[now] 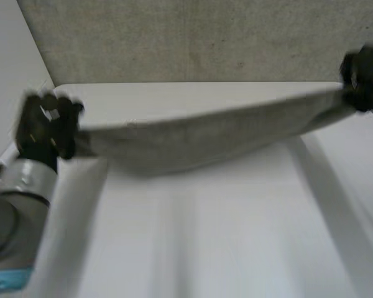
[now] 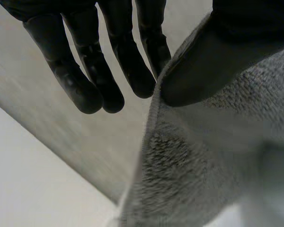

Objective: Fold the towel.

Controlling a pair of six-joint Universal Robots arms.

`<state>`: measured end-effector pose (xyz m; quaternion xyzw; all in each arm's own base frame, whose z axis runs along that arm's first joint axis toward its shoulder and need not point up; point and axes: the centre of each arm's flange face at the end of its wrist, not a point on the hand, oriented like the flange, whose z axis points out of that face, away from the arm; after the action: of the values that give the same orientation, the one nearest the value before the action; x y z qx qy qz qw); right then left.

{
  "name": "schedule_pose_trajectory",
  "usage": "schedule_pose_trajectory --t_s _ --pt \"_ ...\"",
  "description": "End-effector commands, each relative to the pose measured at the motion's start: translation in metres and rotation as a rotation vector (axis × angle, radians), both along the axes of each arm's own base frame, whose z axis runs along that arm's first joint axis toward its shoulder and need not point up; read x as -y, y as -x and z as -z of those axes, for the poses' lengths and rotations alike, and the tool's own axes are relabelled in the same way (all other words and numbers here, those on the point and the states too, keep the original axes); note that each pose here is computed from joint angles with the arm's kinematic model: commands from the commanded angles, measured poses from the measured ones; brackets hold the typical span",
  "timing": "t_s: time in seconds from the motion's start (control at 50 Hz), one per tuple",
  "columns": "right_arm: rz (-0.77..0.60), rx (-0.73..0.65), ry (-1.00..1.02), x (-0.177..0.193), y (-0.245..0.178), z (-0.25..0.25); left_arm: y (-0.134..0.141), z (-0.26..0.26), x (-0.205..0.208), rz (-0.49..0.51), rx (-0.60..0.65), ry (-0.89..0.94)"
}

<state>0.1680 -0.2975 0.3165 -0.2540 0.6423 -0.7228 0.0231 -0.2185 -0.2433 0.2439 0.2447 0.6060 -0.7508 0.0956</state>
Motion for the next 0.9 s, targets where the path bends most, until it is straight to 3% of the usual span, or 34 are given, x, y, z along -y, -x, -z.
schedule_pose_trajectory --t_s 0.02,0.1,0.14,0.2,0.3,0.46,0.58,0.62,0.64,0.7,0.76,0.78,0.82,0.9 --pt "-0.03 -0.009 0.086 -0.028 -0.001 -0.09 -0.003 -0.109 -0.024 0.064 -0.077 0.226" --pt "-0.025 -0.06 0.072 -0.03 0.001 -0.1 -0.003 -0.121 -0.025 0.074 -0.077 0.204" --pt "-0.011 -0.167 0.044 -0.022 0.001 -0.093 -0.004 -0.123 -0.024 0.069 -0.071 0.185" --pt "-0.012 -0.224 0.018 -0.017 0.0 -0.086 -0.002 -0.104 -0.009 0.067 -0.042 0.097" --pt "-0.071 -0.376 -0.145 0.004 -0.032 -0.032 -0.008 -0.058 0.036 0.021 0.011 -0.067" --pt "-0.057 -0.515 -0.238 0.043 -0.057 0.028 0.006 0.0 0.086 0.059 0.058 -0.22" --pt "-0.039 -0.489 -0.107 0.075 -0.073 0.025 0.016 -0.005 0.114 0.065 0.051 -0.171" --pt "-0.006 -0.438 0.105 0.09 -0.087 -0.008 0.02 -0.036 0.129 0.061 0.013 -0.06" --pt "-0.006 -0.437 0.107 0.09 -0.087 -0.008 0.02 -0.037 0.129 0.061 0.012 -0.059" --pt "0.023 -0.349 0.363 0.096 -0.104 -0.05 0.024 -0.089 0.139 0.063 -0.051 0.11" --pt "0.072 -0.131 0.678 0.091 -0.111 -0.107 0.024 -0.165 0.138 0.086 -0.235 0.393" --pt "0.073 -0.131 0.679 0.091 -0.111 -0.108 0.024 -0.165 0.138 0.086 -0.236 0.394" --pt "0.072 -0.05 0.75 0.072 -0.105 -0.135 0.017 -0.194 0.133 0.121 -0.356 0.507" --pt "0.051 -0.044 0.691 0.071 -0.103 -0.126 0.015 -0.195 0.134 0.149 -0.41 0.512"
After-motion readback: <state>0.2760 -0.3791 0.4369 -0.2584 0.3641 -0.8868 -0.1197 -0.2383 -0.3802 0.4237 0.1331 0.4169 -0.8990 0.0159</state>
